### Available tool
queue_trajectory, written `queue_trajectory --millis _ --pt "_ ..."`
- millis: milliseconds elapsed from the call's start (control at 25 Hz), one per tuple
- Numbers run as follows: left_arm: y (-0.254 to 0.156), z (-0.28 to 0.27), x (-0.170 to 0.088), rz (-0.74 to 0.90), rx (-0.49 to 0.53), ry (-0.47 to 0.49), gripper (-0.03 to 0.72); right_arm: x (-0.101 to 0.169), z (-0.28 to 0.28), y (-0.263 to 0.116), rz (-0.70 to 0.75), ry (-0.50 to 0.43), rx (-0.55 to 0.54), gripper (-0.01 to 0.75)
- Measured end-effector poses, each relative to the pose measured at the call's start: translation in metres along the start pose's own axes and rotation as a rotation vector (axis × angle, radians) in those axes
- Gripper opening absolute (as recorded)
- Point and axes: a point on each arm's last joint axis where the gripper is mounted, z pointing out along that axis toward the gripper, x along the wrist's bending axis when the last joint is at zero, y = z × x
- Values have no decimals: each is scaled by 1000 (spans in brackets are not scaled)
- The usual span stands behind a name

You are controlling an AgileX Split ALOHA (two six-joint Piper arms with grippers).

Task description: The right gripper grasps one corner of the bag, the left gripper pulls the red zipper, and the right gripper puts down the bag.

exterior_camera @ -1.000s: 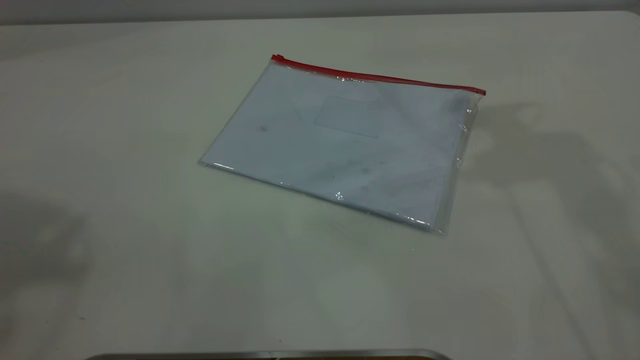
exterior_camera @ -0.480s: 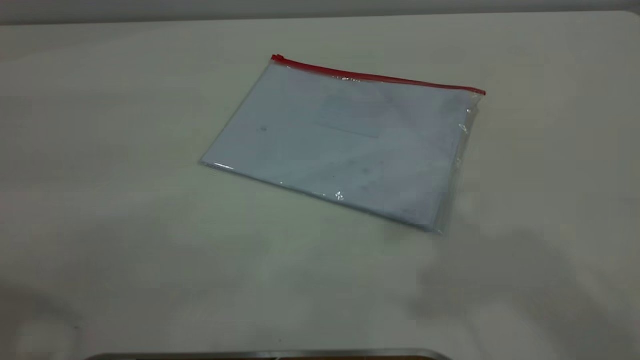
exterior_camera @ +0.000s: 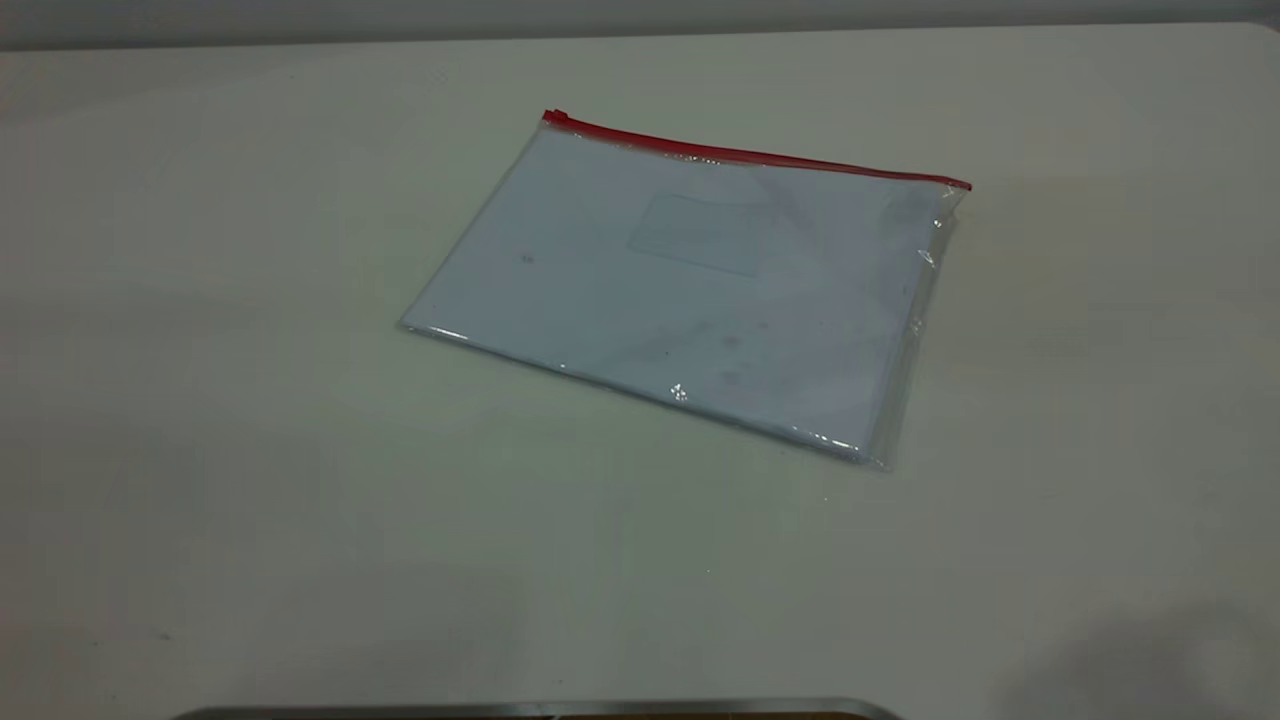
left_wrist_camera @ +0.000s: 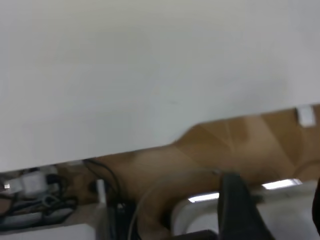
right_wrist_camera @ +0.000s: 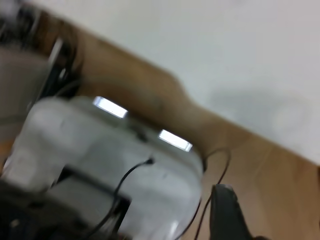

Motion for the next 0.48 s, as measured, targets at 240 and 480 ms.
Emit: queue_trajectory --millis 240,480 --pt "-23 -12 4 -26 -151 98 426 -22 -24 -53 -19 -116 -225 477" --pt "-35 -20 2 -10 -253 108 426 -34 1 -88 -129 -141 -333 477"
